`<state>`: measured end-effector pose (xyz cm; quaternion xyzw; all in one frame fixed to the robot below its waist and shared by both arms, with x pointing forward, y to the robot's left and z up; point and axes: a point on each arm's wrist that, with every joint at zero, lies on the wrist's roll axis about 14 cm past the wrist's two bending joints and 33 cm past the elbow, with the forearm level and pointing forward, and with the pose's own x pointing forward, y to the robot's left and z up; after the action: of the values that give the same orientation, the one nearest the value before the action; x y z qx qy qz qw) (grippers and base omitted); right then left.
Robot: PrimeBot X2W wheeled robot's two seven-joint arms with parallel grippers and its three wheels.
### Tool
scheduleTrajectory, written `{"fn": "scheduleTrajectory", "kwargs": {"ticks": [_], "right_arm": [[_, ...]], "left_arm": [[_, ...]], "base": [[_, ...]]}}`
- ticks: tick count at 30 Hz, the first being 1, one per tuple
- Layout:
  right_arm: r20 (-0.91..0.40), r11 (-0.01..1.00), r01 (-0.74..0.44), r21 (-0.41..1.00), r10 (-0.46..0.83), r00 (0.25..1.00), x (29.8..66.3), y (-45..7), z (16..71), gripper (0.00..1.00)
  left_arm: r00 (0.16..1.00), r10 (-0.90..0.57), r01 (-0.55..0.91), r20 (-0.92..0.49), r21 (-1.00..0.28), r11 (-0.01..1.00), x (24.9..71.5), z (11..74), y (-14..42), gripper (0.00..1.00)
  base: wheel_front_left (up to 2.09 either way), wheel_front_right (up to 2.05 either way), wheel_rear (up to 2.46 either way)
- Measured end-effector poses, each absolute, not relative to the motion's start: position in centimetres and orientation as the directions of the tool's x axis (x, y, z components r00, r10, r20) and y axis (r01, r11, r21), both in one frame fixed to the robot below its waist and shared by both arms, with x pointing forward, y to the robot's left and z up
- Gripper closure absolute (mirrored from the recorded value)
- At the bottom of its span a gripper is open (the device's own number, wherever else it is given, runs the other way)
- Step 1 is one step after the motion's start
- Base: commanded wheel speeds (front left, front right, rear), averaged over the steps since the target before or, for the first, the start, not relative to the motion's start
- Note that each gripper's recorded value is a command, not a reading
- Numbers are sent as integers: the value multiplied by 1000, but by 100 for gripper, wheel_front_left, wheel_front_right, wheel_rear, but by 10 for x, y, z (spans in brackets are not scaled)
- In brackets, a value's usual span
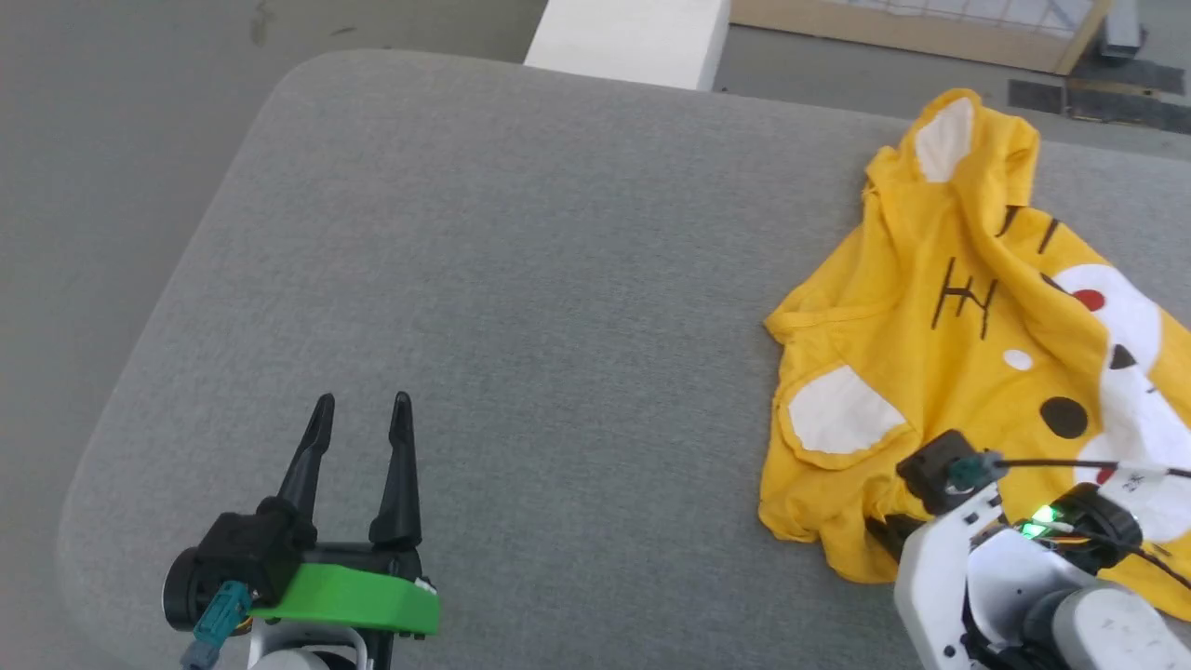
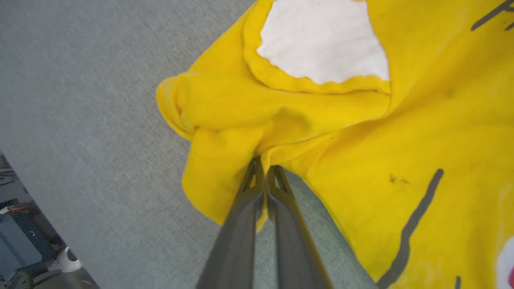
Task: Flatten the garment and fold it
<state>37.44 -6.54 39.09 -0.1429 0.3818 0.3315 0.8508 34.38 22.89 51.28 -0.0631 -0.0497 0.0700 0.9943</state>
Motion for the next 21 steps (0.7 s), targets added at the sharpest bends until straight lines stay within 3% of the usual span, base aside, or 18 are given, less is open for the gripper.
{"fn": "scheduleTrajectory", "kwargs": {"ticks": [5,9,13,17,21], "right_arm": [[-793,762,-644,60,428,433,351,-101,401,100],[-899,825,-559,76,300,320,304,-163,383,100],[-957,902,-432,24,146,252,264,-229,374,100],[-968,943,-325,-75,10,251,242,-279,375,100],[-940,926,-270,-266,-187,285,234,-338,385,100]], "left_arm": [[989,91,-74,114,-146,987,353,519,212,0],[991,42,-21,129,-160,987,359,522,196,0],[991,12,11,135,-167,986,366,523,186,0],[991,-10,32,132,-170,985,370,521,179,0],[992,-27,48,125,-173,984,373,519,173,0]], "base": [[0,0,0],[0,0,0],[0,0,0],[0,0,0],[0,0,0]]}}
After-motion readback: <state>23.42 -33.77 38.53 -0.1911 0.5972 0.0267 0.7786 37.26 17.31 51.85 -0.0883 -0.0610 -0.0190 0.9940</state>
